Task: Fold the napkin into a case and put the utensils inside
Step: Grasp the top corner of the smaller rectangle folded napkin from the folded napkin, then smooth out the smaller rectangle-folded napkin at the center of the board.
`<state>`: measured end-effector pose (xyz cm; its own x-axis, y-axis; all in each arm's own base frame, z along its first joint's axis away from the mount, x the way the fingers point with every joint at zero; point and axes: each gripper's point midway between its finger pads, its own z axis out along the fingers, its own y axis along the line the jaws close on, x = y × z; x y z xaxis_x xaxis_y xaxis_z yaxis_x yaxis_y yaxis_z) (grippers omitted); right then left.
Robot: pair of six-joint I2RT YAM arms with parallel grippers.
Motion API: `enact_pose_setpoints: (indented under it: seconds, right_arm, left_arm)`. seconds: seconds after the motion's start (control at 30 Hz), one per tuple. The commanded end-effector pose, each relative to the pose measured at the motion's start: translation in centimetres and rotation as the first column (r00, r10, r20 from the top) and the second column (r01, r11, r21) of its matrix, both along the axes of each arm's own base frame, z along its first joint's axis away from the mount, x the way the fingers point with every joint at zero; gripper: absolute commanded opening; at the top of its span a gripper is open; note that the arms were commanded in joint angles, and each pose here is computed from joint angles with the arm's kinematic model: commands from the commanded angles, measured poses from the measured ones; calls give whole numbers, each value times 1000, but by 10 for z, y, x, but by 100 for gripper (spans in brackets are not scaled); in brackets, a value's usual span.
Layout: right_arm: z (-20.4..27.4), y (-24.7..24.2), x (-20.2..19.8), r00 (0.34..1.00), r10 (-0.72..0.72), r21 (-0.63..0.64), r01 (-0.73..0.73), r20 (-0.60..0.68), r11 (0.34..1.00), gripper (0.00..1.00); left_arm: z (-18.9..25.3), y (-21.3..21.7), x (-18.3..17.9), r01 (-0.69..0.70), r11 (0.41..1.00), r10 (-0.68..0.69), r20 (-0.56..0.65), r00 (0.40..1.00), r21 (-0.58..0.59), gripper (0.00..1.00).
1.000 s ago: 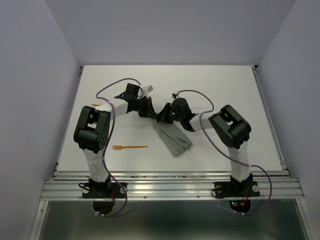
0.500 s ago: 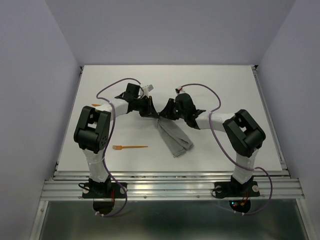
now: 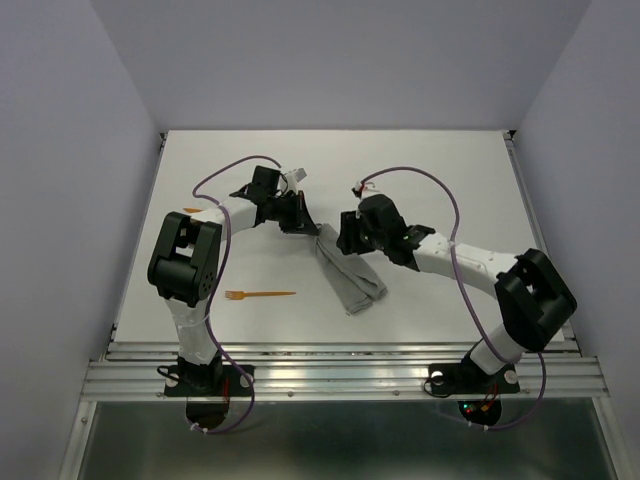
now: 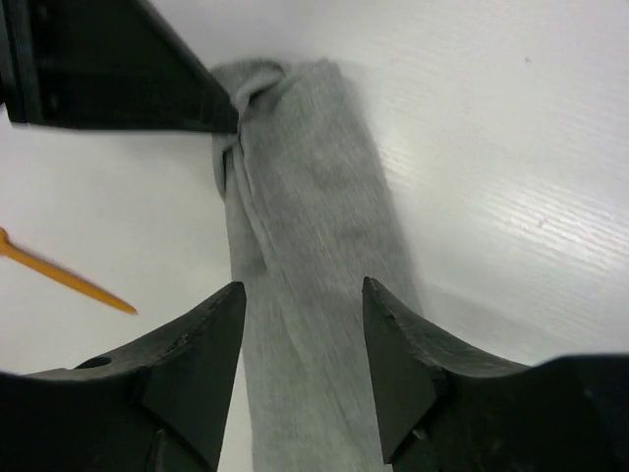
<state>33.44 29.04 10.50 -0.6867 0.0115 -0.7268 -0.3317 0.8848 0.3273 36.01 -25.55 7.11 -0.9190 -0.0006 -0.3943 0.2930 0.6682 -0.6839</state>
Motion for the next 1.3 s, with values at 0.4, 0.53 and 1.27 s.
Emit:
enact_pose_setpoints:
  seconds: [0.4, 0.53, 1.27]
  right_arm:
    - [-36, -30, -53, 988, 151, -483, -115, 36, 868, 59]
    - [-44, -27, -60, 984, 179, -487, -153, 7, 860, 59]
    - [-58, -31, -71, 984, 170, -614, -106, 46, 782, 32]
  left_arm:
    - [14, -8, 1, 25, 999, -24, 33, 999, -28, 0]
    - [13, -8, 0, 26, 999, -26, 31, 999, -28, 0]
    - [11, -9, -2, 32, 999, -32, 24, 999, -27, 0]
